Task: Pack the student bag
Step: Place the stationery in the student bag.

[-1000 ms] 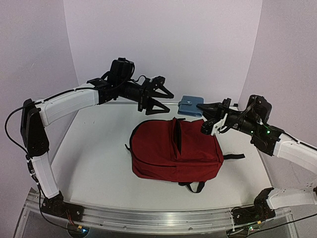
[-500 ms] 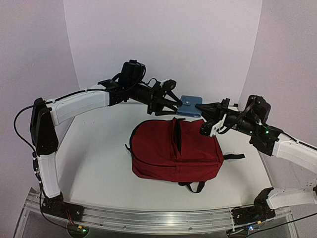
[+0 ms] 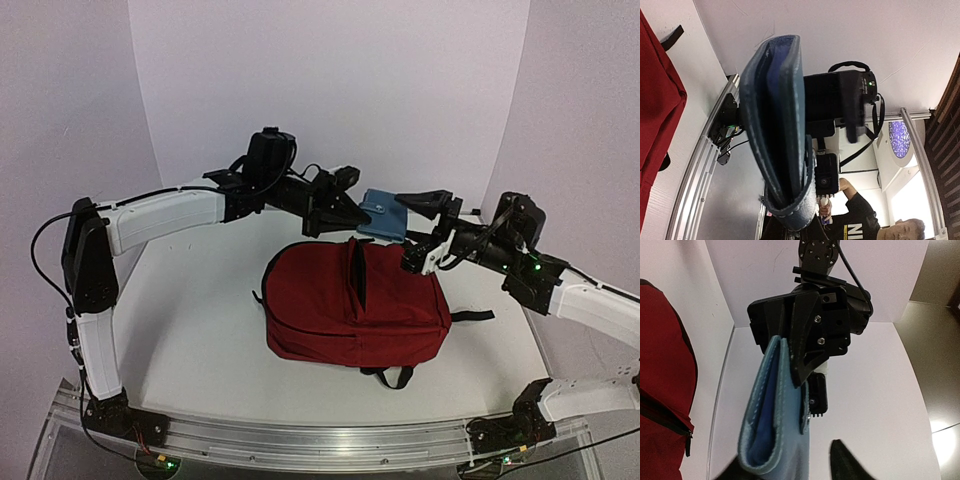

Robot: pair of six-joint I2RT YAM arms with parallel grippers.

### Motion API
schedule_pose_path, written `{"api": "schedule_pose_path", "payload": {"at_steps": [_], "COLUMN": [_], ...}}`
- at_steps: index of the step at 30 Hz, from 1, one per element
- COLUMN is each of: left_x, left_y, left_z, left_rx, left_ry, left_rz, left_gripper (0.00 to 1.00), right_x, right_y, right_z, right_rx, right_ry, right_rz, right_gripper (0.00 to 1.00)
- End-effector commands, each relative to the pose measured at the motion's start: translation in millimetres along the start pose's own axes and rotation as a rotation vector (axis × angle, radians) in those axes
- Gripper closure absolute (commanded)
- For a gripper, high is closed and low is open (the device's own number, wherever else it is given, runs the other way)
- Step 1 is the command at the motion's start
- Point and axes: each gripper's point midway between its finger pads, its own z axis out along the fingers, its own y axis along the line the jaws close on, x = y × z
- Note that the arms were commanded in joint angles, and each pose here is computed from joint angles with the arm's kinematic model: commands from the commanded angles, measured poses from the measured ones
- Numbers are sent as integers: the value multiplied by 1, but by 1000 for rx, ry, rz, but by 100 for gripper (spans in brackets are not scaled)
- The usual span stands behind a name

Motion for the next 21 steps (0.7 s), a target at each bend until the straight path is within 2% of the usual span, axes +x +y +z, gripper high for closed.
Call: {"api": "schedule_pose_path", "payload": {"at_steps": [1, 4, 9, 15, 21], "left_x": [-6, -14, -9, 2, 2], "left_y": [-22, -6, 45, 85, 103], "left_z": [-15, -41, -85, -85, -77], "left_rx": [3, -62, -258, -430, -479], "left_ry": [-95, -208, -348, -300, -263], "left_rz": [107, 79, -7, -31, -37], "left_gripper": [100, 100, 100, 100, 100], "right_x": [18, 53, 84, 109, 123], "right_y": [-6, 0, -3, 25, 48], "right_z": [2, 6, 10, 7, -11], "right_rx": [26, 21, -64, -192, -269], "right_ry": [111, 294, 498, 713, 812], "right_rz": [129, 266, 611, 940, 1244], "right_gripper": [24, 17, 15, 8, 4]}}
